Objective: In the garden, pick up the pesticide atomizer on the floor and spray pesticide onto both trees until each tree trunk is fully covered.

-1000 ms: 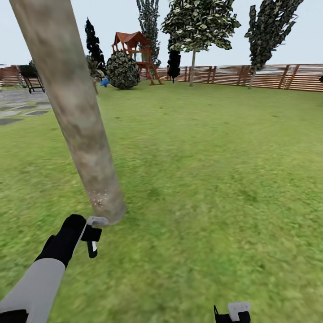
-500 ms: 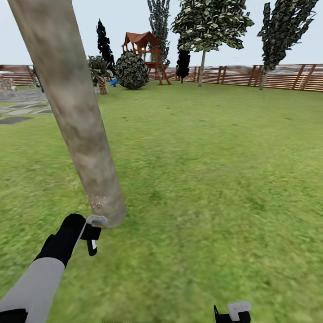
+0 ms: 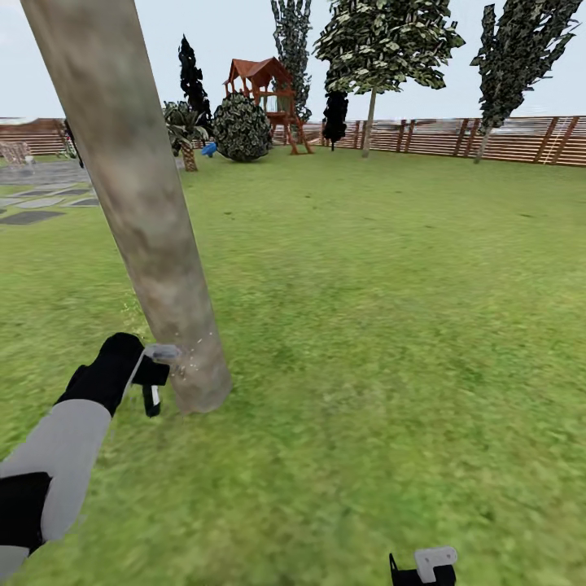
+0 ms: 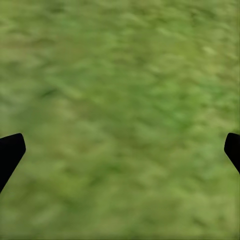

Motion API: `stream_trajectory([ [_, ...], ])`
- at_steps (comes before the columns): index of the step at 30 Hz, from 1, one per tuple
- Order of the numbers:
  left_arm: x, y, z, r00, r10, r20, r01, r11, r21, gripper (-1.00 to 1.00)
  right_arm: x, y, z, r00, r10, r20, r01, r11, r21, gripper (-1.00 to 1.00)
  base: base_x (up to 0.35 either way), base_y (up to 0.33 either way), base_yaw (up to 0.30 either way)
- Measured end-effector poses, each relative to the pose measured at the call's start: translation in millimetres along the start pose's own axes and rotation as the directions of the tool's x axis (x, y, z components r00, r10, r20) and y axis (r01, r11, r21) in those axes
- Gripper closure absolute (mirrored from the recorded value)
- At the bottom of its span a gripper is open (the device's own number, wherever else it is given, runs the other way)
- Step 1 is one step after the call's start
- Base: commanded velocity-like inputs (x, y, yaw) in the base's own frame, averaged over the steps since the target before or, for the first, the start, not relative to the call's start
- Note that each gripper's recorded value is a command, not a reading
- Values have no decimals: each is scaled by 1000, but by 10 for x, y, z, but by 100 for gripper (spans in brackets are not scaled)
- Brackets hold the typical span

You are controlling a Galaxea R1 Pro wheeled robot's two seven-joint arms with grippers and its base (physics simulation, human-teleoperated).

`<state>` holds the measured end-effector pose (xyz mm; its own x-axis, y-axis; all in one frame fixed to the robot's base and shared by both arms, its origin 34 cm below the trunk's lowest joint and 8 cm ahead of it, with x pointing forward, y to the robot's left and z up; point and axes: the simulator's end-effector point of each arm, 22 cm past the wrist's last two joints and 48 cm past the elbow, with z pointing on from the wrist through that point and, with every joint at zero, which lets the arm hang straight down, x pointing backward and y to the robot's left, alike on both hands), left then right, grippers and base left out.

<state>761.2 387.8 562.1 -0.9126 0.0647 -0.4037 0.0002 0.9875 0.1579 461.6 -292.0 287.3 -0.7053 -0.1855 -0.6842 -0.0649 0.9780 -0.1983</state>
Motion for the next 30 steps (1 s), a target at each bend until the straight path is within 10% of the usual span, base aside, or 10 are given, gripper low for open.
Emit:
stream_trajectory([
  [8,28,127,-1,1000,-12,-7,12,1000,-8,100,6,-1,-2,1000,0,-1,0,1000,0,-100,0,0,0],
  [10,154,715,-30,1000,-16,-20,14,994,-104,100,1,1,-1,1000,-1,0,1,1000,0,-100,0,0,0],
  [18,-35,-80,-16,1000,9,4,-9,1000,16,100,4,-1,-1,1000,0,-1,0,1000,0,-100,0,0,0],
  [25,134,479,1,1000,-7,-20,6,998,-66,100,0,-1,0,1000,1,0,-1,1000,1,-100,0,0,118],
  [30,159,426,19,1000,-16,-23,15,999,-48,100,-1,-3,-2,1000,1,0,-1,1000,1,-100,127,-86,46],
])
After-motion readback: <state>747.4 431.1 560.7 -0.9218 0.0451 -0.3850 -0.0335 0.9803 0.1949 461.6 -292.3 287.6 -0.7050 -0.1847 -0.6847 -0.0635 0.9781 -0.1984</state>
